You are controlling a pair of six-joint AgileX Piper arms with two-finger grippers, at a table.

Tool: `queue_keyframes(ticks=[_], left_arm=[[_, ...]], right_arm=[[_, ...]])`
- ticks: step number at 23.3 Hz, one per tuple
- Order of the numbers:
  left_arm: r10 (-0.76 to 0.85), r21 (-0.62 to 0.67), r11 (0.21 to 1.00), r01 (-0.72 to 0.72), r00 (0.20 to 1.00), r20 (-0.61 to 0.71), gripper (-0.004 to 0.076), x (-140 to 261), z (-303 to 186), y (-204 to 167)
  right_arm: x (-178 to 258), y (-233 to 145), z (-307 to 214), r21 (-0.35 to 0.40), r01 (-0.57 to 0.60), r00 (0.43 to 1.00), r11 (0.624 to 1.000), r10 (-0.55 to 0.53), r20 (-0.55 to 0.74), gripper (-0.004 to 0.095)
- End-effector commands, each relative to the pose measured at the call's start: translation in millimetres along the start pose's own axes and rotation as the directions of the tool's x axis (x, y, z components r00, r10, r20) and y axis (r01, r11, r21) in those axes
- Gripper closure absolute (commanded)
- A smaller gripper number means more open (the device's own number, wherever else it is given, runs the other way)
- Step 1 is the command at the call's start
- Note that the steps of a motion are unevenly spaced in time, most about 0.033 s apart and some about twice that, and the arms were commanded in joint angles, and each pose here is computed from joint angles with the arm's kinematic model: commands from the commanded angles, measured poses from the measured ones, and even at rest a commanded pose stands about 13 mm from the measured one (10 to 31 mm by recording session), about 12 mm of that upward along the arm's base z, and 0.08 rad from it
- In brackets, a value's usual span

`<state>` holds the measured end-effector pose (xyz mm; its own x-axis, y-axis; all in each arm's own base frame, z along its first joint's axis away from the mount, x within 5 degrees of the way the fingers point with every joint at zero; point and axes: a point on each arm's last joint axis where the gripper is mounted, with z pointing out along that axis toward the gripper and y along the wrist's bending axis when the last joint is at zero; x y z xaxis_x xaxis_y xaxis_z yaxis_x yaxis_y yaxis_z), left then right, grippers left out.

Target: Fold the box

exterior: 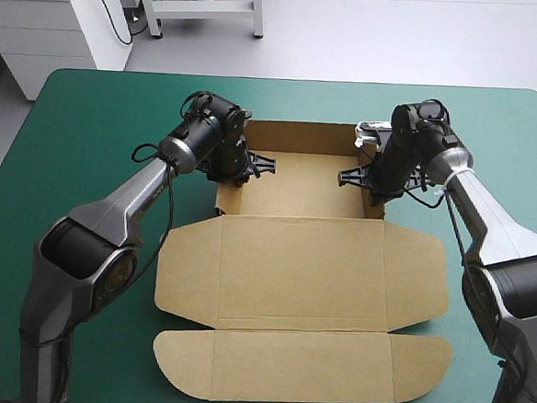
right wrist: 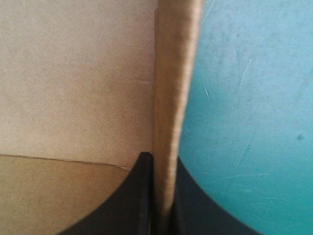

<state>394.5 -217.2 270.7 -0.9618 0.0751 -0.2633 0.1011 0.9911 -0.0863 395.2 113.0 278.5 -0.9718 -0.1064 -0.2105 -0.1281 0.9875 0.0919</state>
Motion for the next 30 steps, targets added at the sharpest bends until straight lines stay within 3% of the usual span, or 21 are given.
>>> queue_keyframes(ticks=[1, 5, 9, 11, 14, 22, 30], left_arm=[[0.026, 0.114, 0.993, -0.026, 1.0, 0.002, 0.0729, 9, -37, -14], [0.048, 0.114, 0.992, -0.048, 0.999, 0.004, 0.0666, 9, -37, -14], [0.051, 0.114, 0.992, -0.051, 0.999, 0.005, 0.048, 9, -37, -14], [0.051, 0.112, 0.992, -0.051, 0.999, 0.006, 0.0349, 9, -37, -14], [0.054, 0.101, 0.993, -0.055, 0.998, 0.012, 0.0276, 9, -38, -13], [0.056, 0.099, 0.993, -0.058, 0.998, 0.017, 0.0276, 9, -40, -13], [0.157, 0.048, 0.986, -0.162, 0.984, 0.089, 0.0276, 9, -61, -5]], right_arm=[[1, 10, -22, -0.06, 0.029, 0.999, 0.998, -0.026, 0.048, 0.092], [1, 11, -22, -0.066, 0.032, 0.998, 0.997, -0.029, 0.047, 0.086], [1, 11, -22, -0.066, 0.032, 0.998, 0.997, -0.029, 0.047, 0.0551], [0, 11, -22, -0.065, 0.032, 0.998, 0.997, -0.028, 0.06, 0.0331], [-3, 12, -27, -0.068, 0.034, 0.996, 0.997, -0.029, 0.084, 0.0171], [-9, 11, -41, -0.048, 0.043, 0.99, 0.998, -0.036, 0.134, 0.0165], [-14, 10, -51, -0.034, 0.048, 0.982, 0.998, -0.041, 0.187, 0.0164]])
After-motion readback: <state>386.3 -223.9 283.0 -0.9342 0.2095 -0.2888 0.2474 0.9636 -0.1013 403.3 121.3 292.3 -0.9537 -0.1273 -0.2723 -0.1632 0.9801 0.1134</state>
